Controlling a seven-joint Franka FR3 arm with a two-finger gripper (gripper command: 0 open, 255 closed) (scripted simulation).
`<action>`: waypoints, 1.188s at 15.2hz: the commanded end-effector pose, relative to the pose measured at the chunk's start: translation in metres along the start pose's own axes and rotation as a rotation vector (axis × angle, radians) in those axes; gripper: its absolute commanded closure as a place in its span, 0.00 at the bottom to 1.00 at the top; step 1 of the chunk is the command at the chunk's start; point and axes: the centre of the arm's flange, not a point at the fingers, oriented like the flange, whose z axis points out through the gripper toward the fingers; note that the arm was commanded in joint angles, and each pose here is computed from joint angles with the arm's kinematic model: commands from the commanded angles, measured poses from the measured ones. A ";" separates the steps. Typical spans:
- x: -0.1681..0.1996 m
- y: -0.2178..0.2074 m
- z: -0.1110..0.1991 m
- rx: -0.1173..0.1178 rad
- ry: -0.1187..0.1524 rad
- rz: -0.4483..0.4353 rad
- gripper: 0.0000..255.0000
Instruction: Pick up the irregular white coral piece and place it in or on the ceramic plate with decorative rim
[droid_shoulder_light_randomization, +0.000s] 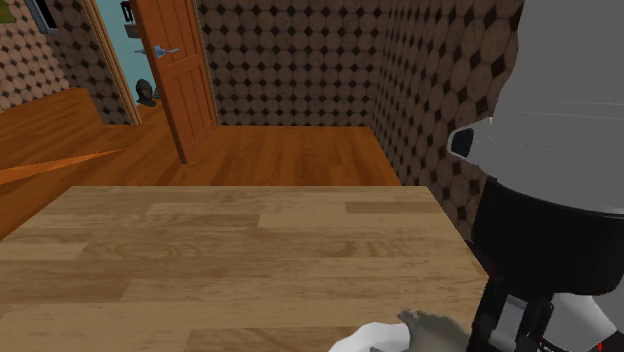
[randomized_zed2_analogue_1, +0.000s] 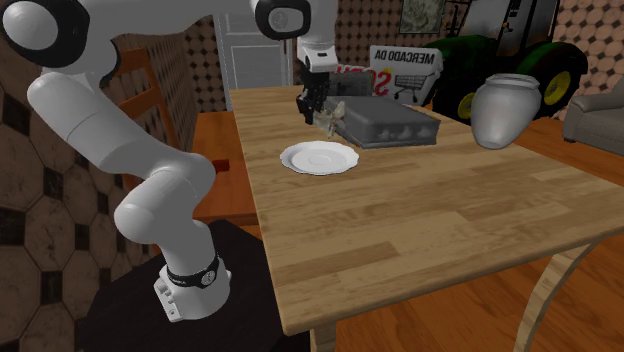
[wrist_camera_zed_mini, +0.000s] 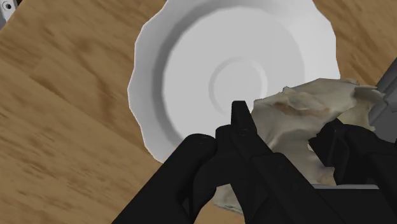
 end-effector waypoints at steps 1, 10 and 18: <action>-0.025 -0.006 0.004 0.000 0.000 0.001 1.00; -0.020 0.003 0.045 0.000 0.000 0.001 1.00; -0.012 0.013 0.086 0.000 0.000 0.001 1.00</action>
